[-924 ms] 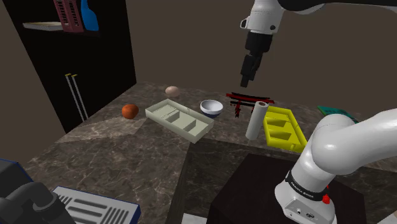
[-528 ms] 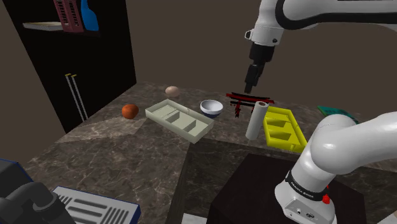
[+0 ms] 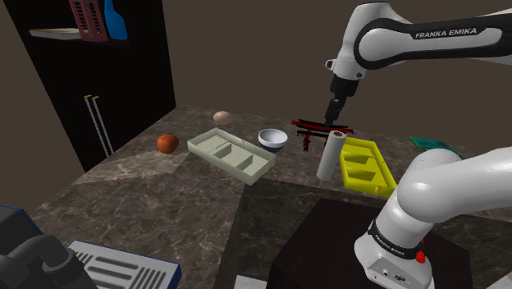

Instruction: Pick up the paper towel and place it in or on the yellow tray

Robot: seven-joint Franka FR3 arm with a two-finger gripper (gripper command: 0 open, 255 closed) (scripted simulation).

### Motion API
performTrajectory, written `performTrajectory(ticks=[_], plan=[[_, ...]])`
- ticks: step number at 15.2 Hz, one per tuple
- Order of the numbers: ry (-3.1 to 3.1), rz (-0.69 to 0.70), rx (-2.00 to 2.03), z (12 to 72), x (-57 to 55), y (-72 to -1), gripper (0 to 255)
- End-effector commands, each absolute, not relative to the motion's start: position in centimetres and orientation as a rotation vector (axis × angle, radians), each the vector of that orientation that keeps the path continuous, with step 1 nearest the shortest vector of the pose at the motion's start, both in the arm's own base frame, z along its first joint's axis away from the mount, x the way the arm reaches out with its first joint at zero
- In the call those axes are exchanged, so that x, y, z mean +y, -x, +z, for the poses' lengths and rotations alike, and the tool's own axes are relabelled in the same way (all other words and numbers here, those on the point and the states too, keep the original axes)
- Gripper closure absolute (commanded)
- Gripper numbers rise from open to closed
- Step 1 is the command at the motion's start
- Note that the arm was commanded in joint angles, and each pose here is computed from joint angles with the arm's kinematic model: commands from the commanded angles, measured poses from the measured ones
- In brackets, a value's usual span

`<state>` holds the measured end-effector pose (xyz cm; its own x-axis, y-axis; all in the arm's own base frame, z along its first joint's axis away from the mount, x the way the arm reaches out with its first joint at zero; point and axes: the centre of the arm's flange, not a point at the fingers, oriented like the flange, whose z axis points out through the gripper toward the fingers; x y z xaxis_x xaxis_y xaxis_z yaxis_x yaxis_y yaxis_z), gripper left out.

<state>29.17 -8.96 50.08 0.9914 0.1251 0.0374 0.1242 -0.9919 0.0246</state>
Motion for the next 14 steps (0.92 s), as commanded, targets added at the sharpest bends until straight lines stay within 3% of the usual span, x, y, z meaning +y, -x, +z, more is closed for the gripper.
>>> performTrajectory(ticks=[1,14], plan=[[-3.102,0.072,0.191,48.5,-10.6,-28.8,0],[-3.083,0.092,0.178,41.4,-15.2,-28.4,0]])
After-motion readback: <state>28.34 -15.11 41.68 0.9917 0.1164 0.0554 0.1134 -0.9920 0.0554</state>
